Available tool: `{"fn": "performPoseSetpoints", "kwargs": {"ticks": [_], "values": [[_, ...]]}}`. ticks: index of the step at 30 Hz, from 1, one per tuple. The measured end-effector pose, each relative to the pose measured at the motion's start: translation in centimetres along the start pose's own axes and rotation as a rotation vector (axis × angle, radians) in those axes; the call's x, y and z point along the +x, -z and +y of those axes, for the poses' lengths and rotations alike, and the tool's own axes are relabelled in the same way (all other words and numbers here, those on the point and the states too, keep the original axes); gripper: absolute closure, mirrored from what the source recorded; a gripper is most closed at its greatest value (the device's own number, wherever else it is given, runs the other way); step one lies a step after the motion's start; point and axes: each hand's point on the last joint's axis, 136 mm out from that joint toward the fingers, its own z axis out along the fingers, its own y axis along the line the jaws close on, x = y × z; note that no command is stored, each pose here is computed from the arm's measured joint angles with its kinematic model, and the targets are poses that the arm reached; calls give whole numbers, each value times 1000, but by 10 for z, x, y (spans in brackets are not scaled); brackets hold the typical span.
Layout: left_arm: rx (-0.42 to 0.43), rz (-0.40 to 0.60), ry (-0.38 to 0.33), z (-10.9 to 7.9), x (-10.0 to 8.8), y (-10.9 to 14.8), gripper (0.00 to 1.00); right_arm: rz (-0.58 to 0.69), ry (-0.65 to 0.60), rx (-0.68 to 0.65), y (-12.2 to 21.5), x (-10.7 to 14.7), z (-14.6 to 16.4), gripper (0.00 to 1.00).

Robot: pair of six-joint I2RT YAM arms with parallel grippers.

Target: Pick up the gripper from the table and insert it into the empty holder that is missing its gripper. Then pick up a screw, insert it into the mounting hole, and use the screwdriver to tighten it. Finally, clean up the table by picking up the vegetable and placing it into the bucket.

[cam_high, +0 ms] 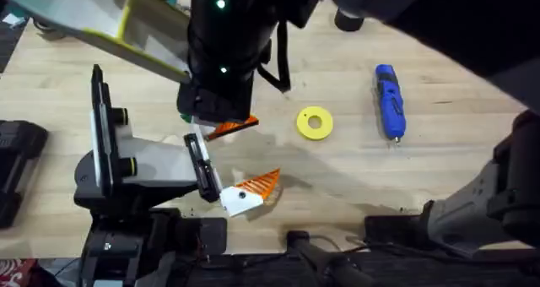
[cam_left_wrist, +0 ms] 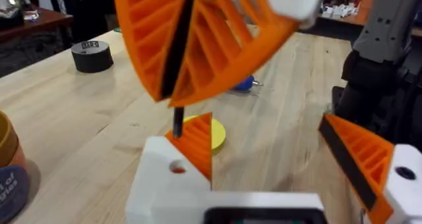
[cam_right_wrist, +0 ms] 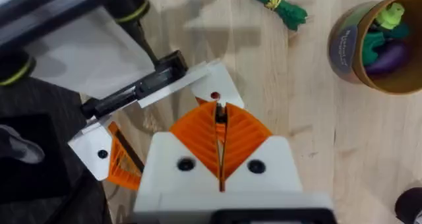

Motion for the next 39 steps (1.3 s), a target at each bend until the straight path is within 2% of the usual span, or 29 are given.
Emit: {"fn": "performPoseSetpoints", "kwargs": {"ticks": [39], "values": [[0,0,0,0,0,0,15,23,-28,-35,-19,5,5,996]]}}
